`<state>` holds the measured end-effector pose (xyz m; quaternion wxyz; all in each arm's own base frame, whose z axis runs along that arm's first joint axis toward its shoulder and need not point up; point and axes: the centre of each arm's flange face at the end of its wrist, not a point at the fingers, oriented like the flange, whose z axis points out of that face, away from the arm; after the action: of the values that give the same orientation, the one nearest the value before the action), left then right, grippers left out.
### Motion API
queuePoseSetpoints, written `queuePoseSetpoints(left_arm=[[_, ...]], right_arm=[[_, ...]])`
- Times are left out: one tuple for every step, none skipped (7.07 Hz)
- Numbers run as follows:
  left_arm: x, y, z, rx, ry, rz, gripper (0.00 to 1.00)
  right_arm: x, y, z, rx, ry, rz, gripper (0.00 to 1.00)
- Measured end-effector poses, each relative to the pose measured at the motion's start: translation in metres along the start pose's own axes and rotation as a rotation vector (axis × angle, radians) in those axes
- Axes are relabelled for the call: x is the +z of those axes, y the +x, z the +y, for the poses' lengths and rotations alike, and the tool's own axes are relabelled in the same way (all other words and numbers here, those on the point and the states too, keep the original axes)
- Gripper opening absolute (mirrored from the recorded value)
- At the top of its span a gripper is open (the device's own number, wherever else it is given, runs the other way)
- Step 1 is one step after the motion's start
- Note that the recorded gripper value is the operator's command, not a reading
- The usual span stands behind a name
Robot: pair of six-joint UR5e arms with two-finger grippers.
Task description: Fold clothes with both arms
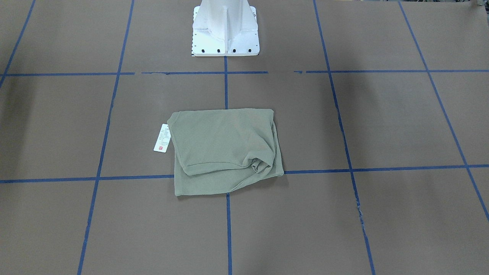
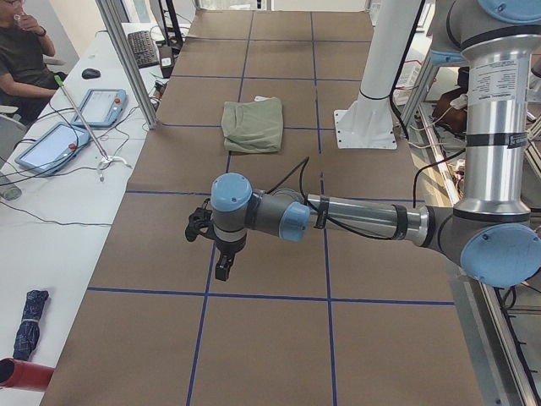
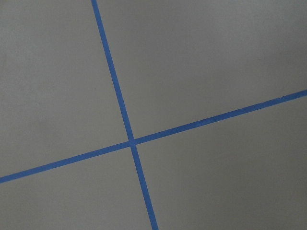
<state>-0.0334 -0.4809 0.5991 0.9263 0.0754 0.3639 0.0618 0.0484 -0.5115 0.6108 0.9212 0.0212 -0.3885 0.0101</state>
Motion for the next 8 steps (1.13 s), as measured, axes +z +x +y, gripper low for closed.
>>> queuePoseSetpoints(left_arm=[[0.001,-0.004,0.006,-0.033,-0.042,-0.002,1.0],[0.004,-0.009,0.011,-0.031,-0.069,-0.003,1.0],[0.007,-0.014,0.015,-0.013,-0.083,-0.002,1.0],[0.008,-0.017,0.017,-0.003,-0.089,-0.002,1.0],[0.009,-0.018,0.017,0.002,-0.091,-0.002,1.0],[0.009,-0.018,0.018,0.004,-0.091,-0.001,1.0],[0.009,-0.019,0.019,0.002,-0.093,0.0,1.0],[0.01,-0.02,0.021,-0.002,-0.094,0.001,1.0]], right_arm=[[0.0,0.005,0.003,0.036,-0.01,0.013,1.0],[-0.002,0.012,0.006,0.06,-0.027,0.018,1.0],[-0.005,0.024,0.013,0.062,-0.041,0.021,1.0],[-0.007,0.04,0.024,0.049,-0.047,0.021,1.0],[-0.009,0.056,0.036,0.044,-0.049,0.018,1.0],[-0.007,0.067,0.048,0.055,-0.054,0.014,1.0],[-0.003,0.074,0.057,0.07,-0.06,0.013,1.0],[0.0,0.078,0.063,0.08,-0.066,0.014,1.0]])
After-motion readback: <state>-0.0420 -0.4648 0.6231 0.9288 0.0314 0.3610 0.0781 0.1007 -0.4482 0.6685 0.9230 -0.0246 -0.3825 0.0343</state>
